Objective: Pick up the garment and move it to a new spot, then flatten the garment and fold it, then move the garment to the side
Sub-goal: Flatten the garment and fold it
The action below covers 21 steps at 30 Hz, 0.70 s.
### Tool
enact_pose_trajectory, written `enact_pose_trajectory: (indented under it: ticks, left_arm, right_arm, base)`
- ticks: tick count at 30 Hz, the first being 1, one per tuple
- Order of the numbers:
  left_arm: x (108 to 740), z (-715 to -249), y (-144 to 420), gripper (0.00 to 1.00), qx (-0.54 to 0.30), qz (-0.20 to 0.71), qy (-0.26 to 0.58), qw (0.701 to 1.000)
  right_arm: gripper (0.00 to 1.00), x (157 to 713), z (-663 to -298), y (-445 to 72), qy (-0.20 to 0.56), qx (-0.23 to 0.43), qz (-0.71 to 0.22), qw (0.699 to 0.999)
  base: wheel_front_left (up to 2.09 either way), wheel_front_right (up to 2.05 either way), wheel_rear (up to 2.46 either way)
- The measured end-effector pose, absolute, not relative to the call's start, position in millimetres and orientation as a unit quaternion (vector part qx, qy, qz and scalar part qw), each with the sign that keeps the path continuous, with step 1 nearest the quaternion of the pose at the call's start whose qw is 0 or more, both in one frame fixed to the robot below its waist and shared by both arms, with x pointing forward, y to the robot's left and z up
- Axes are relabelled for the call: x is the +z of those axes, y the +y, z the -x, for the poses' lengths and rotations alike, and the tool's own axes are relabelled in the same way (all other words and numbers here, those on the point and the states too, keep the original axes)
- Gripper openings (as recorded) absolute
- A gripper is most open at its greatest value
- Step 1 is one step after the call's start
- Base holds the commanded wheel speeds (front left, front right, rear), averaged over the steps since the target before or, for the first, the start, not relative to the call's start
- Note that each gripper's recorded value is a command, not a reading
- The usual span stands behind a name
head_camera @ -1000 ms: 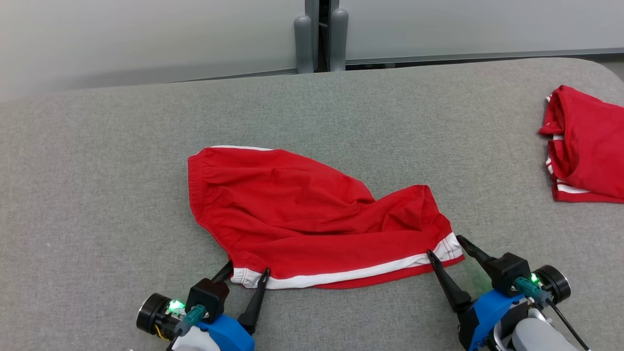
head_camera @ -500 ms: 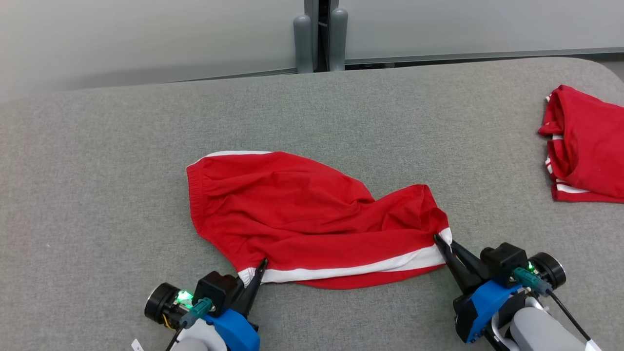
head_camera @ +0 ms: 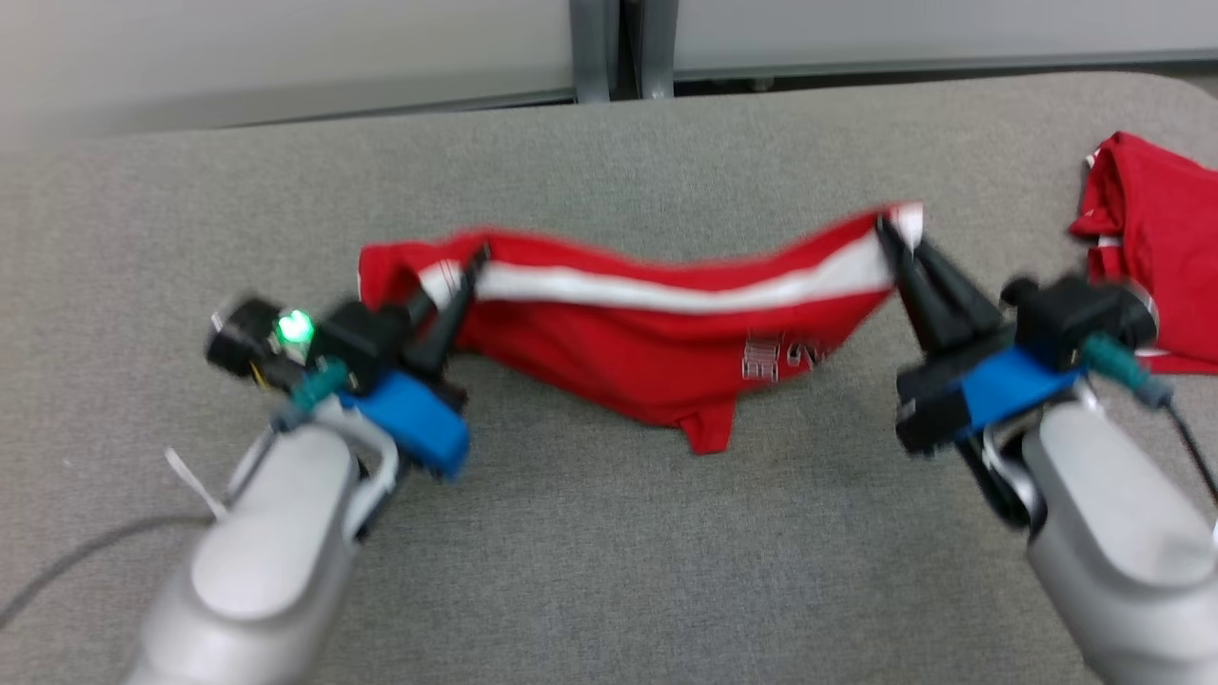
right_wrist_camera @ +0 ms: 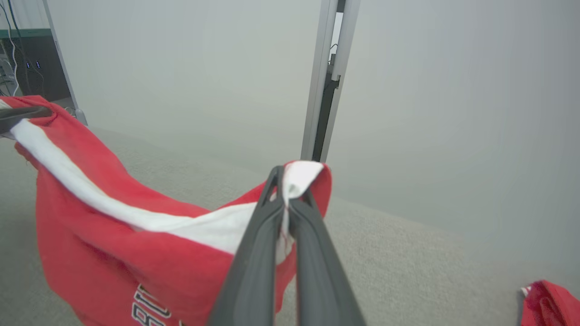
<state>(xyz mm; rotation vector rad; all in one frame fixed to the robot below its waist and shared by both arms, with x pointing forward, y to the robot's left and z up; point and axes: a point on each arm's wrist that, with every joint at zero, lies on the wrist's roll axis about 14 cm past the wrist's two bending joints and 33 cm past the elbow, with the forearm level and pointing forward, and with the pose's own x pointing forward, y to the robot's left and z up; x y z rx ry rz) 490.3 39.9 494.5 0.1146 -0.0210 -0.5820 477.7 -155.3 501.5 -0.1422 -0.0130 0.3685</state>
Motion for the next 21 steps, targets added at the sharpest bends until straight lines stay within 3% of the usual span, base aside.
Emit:
enact_pose_trajectory:
  ticks: [12,21]
  left_arm:
    - [617.1,-615.6,8.7,0.00,-0.295,-0.102,-0.157,0.937]
    - [700.0,-652.0,-7.8,0.00,-0.292,-0.116,-0.251,0.916]
  right_arm:
    - [0.00,634.9,-601.4,-169.0,-0.168,0.134,0.070,0.974]
    - [0.00,717.0,-639.0,-182.4,-0.250,0.106,0.086,0.958]
  base:
    - [0.00,0.00,0.00]
    - [0.00,0.00,0.00]
